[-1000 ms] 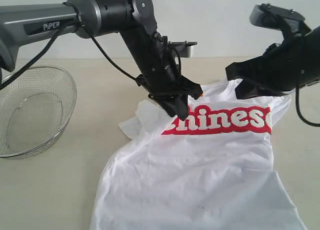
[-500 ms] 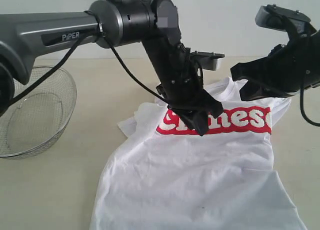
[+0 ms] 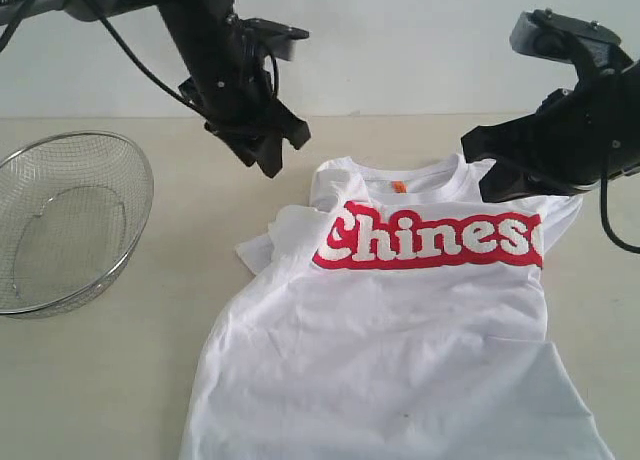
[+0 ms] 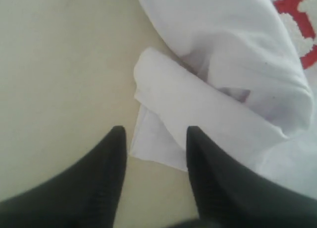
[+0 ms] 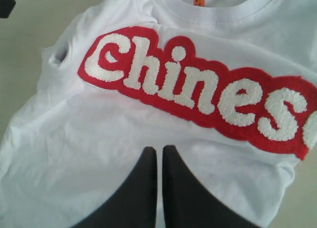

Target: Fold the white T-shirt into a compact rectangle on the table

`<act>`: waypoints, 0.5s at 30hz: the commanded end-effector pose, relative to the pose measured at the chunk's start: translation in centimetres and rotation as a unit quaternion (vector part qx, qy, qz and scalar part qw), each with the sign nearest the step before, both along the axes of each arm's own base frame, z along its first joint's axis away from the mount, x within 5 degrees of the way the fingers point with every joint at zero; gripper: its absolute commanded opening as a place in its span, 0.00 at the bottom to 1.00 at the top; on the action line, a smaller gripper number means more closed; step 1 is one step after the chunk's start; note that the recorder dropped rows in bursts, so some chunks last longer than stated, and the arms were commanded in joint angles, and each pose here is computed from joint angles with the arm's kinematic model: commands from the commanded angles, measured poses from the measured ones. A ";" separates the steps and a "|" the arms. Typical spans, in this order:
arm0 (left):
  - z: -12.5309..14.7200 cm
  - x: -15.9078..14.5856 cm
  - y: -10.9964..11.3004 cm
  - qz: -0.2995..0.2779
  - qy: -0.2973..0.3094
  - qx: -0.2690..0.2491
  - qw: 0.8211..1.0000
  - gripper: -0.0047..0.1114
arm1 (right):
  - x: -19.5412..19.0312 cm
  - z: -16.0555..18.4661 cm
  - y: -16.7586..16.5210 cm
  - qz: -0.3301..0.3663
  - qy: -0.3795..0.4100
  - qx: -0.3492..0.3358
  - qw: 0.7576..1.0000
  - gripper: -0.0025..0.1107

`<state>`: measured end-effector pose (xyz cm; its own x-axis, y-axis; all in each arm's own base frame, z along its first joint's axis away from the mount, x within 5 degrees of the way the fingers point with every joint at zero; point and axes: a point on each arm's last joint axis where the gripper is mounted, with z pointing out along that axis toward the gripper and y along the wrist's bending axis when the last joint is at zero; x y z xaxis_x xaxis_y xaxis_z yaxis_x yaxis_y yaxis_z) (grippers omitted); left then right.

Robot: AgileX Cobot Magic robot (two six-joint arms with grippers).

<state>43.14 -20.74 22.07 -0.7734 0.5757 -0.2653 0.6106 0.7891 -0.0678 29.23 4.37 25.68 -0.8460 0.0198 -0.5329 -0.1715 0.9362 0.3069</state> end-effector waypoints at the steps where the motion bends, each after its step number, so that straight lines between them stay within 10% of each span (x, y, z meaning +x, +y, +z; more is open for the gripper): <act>1: -1.2 1.1 0.6 0.025 0.019 -0.054 0.998 0.52 | 0.0 0.1 -0.2 -0.002 -0.002 -0.001 1.000 0.02; 15: -6.1 1.8 -0.7 0.026 0.066 -0.094 0.993 0.57 | 0.0 0.1 -0.2 0.000 -0.004 -0.002 1.000 0.02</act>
<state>44.99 -20.93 16.43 -0.8364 0.4811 -0.2627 0.5422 0.7964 -0.2678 29.23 4.37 25.68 -0.8456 0.0176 -0.5336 -0.1734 0.9362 0.3057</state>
